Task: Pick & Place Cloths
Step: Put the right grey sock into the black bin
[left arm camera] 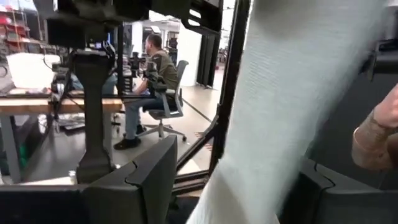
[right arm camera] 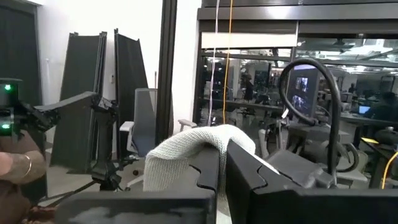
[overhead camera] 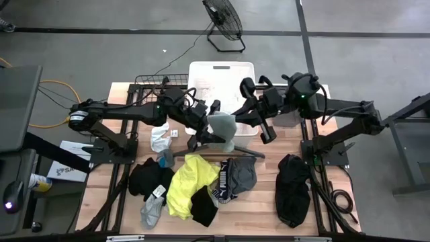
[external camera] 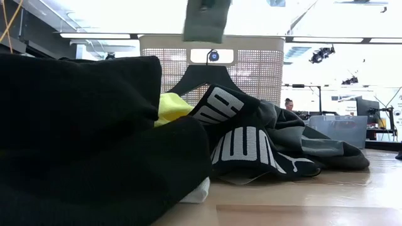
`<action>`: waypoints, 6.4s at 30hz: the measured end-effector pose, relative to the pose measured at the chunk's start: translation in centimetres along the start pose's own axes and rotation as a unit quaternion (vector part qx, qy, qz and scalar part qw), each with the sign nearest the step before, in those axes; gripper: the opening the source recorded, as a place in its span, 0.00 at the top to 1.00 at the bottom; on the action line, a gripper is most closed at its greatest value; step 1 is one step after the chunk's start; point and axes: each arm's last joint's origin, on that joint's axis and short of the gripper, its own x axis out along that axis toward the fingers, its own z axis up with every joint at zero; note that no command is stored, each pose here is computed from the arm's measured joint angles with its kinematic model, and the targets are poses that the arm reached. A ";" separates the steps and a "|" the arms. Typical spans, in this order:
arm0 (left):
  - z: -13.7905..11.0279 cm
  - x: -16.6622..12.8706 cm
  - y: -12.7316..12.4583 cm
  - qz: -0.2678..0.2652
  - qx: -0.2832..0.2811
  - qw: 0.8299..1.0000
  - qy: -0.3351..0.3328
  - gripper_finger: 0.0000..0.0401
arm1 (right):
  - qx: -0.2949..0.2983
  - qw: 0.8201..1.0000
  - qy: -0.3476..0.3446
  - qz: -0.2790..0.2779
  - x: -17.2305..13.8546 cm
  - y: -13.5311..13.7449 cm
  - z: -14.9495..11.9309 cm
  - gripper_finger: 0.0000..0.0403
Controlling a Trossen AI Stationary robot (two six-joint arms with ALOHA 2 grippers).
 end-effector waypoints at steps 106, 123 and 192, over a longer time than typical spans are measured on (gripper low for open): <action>-1.9 -20.0 -1.5 0.635 0.242 0.630 0.375 1.00 | 0.113 0.964 0.172 -0.170 -3.4 0.5 -2.2 0.40; 5.6 -17.2 -4.5 0.384 0.188 0.898 0.102 1.00 | 0.074 0.967 0.163 -0.179 -2.0 0.1 -2.8 0.40; 6.9 -11.1 -1.0 0.115 -0.066 0.990 0.040 0.99 | -0.012 0.965 0.106 -0.241 6.8 -4.8 -11.0 0.96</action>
